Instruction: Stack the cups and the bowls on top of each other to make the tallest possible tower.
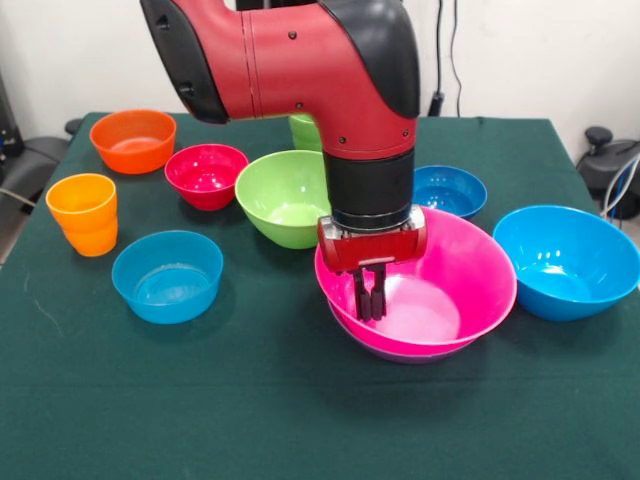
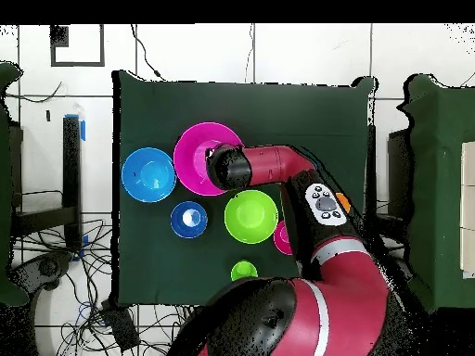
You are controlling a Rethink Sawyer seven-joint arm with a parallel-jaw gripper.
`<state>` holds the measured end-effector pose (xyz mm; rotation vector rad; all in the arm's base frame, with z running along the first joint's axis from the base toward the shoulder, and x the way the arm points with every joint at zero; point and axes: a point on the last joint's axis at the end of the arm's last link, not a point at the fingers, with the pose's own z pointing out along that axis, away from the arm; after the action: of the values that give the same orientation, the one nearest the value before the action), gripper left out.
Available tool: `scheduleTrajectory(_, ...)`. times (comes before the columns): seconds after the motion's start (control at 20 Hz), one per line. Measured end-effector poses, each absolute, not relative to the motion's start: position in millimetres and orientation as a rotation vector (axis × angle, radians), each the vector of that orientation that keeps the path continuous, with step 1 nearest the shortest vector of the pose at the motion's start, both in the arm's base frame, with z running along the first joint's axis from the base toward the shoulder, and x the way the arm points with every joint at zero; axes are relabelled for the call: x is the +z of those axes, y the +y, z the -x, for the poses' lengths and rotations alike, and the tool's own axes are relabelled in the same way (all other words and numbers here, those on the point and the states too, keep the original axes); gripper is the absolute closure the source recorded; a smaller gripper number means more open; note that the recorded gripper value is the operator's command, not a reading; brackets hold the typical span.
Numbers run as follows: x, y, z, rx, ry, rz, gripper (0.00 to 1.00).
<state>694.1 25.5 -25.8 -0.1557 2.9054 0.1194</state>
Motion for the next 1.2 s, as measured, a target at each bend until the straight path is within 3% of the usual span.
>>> scheduleTrajectory(0.45,-55,43,-691,0.115,2.917,0.181,1.0)
scheduleTrajectory(1.2,-56,46,-702,0.1,2.908,0.165,1.0)
